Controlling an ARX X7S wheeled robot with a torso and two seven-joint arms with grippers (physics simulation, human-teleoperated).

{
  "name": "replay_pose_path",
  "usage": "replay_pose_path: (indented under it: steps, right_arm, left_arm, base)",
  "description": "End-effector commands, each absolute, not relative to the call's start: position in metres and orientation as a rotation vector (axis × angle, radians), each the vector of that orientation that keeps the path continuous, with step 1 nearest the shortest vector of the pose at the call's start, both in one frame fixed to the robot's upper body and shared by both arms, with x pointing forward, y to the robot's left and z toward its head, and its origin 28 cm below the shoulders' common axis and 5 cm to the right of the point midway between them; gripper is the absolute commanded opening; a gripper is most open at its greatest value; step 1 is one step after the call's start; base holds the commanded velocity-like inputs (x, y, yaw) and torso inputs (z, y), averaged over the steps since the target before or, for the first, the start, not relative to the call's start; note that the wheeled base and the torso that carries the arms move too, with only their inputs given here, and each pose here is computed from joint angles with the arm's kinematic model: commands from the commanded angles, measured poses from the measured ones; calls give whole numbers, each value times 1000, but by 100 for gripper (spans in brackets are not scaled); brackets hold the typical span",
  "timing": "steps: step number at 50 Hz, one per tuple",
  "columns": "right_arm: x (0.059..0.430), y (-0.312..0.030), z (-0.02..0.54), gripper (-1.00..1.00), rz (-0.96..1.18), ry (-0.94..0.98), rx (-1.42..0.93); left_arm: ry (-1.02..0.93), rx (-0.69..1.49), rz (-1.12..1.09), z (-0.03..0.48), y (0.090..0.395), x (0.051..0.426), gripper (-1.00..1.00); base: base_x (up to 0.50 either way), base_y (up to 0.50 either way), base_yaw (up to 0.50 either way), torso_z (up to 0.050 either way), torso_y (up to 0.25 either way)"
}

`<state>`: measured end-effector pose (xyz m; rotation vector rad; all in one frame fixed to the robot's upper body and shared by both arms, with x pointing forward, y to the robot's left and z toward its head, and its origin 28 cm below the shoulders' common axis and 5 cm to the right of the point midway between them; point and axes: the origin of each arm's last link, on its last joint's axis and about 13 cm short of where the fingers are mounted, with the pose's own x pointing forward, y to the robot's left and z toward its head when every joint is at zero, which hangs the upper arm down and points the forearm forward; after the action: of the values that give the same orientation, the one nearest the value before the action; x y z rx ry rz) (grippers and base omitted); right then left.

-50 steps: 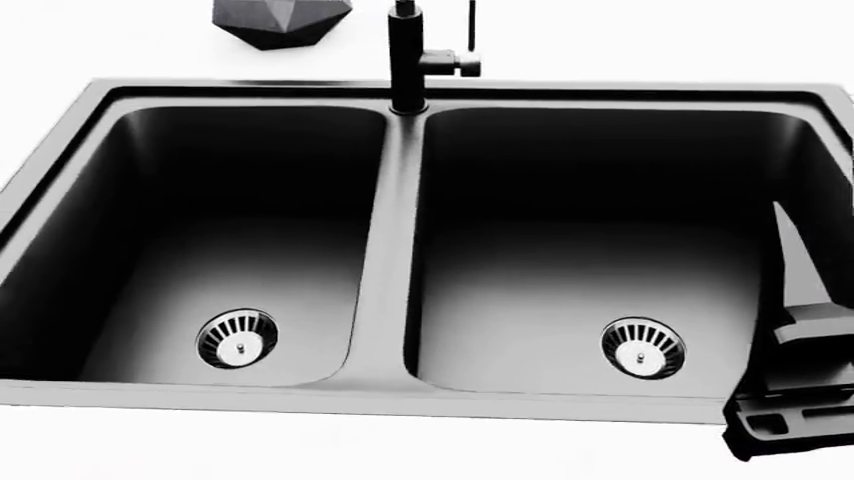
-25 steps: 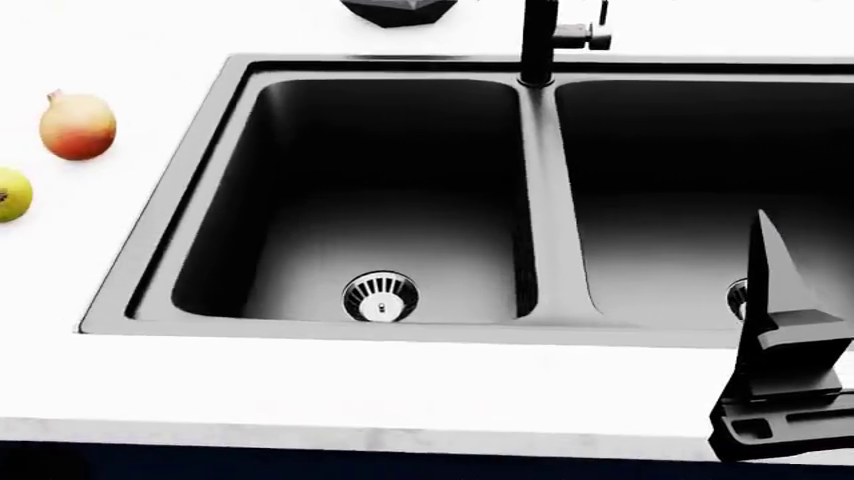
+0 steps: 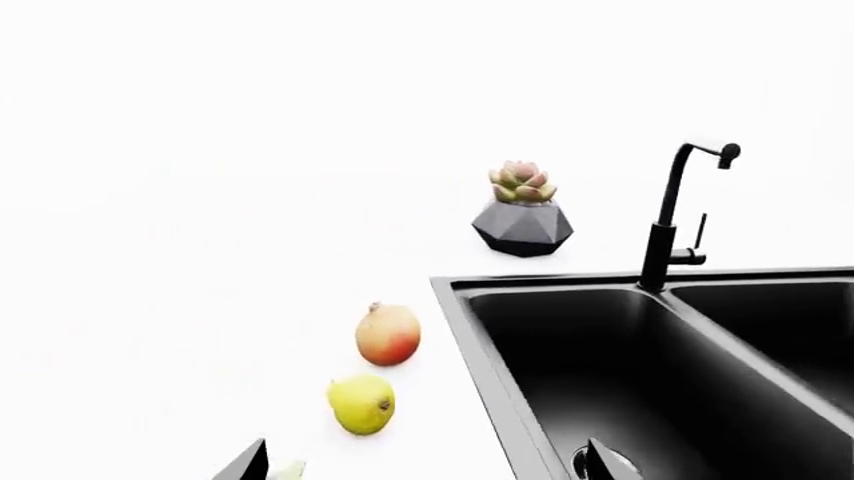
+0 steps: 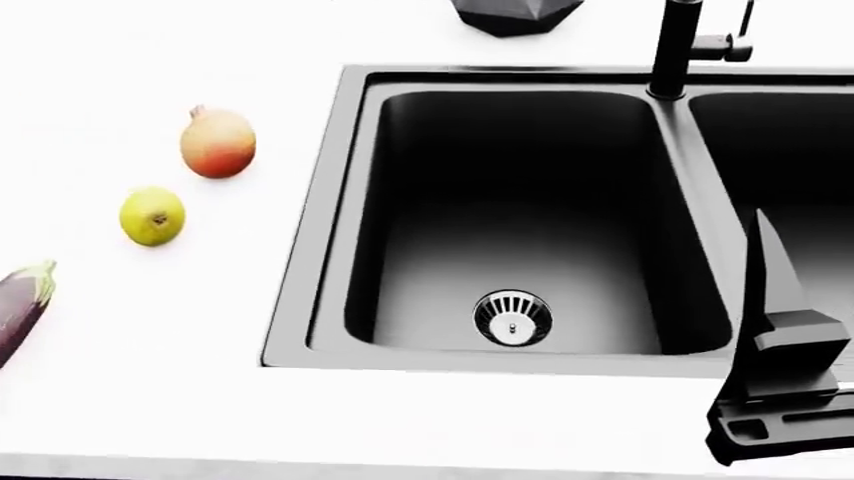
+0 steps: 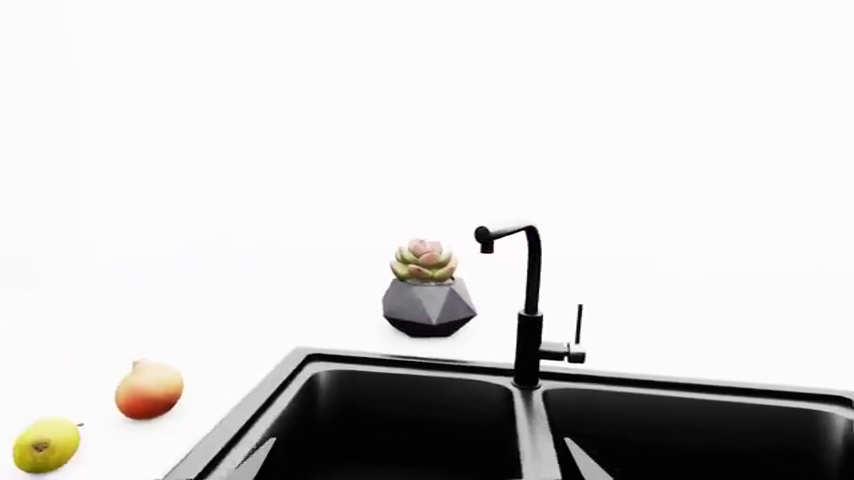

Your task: There is a mixed pile of frozen fruits and vegetables on the counter. Locate all the frozen vegetables and place the items in a bowl on the counter. Take all the frozen fruits and defrost them in a running sink.

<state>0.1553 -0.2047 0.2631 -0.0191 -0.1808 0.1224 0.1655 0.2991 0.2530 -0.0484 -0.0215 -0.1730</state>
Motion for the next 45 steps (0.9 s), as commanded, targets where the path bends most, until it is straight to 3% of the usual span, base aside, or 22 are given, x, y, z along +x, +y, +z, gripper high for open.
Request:
replay_pose_path:
  steps: [1, 24, 45]
  right_arm:
    - [155, -205, 263, 100, 125, -182, -5]
    - [157, -206, 259, 100, 113, -179, -8]
    - [159, -206, 250, 100, 109, -132, 4]
  left_arm:
    - [-17, -52, -173, 251, 298, 167, 100]
    - [-17, -37, -191, 246, 295, 163, 100]
    - [234, 10, -349, 253, 274, 146, 100]
  base:
    - [140, 500, 0, 0, 0]
    - [274, 371, 0, 0, 0]
    - [12, 12, 0, 0, 0]
